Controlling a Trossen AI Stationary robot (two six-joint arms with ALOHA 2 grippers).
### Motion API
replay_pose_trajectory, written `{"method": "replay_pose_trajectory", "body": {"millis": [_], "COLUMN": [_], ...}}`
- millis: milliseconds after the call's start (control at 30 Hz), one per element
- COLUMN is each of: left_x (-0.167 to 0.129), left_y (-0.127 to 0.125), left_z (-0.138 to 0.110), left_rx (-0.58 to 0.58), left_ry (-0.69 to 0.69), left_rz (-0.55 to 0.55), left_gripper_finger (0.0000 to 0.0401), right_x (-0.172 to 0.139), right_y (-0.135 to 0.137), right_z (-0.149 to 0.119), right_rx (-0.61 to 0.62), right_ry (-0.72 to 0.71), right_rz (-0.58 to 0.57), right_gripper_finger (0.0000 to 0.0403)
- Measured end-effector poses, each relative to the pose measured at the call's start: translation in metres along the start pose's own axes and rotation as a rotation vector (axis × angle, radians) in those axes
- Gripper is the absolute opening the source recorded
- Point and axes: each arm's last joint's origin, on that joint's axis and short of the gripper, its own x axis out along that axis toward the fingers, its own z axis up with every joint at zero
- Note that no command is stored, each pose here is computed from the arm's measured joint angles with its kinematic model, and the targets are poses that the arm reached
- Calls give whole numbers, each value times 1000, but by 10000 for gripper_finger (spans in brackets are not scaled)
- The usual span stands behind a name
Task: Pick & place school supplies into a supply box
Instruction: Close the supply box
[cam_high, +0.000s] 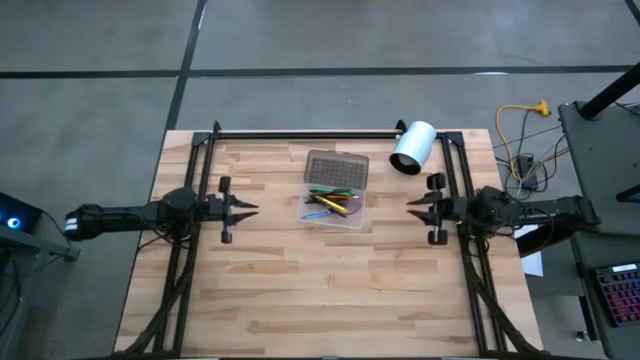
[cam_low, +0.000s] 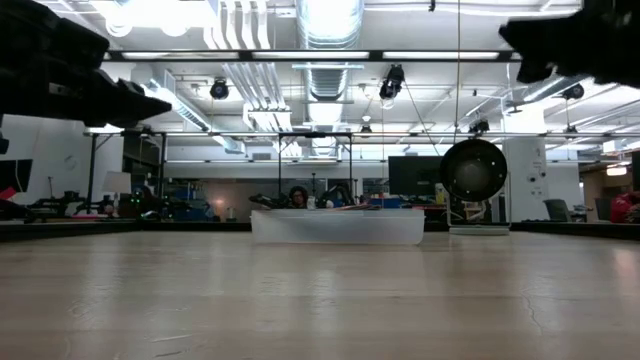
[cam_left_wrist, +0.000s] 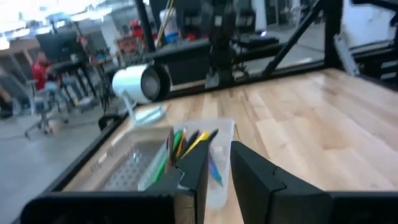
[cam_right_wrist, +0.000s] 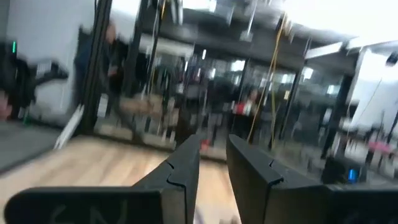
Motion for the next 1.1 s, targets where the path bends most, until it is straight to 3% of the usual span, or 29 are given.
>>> {"method": "replay_pose_trajectory", "body": {"millis": [300,600,1100], "left_x": [-4,-5,-4], "left_y": [0,0,-1], "left_z": [5,4,2], "left_rx": [9,15,0], "left_ry": [-62,-59,-34], "left_rz": [-7,-9,-24], "left_gripper_finger": [54,54,54], "right_x": [-15,-18,-16], "right_y": [6,3,3], "right_z": [-32,-16,-17], "right_rx": [8,8,2], "right_ry": [352,189,194], "right_rz": [64,11,11], "right_gripper_finger": [73,73,73]}}
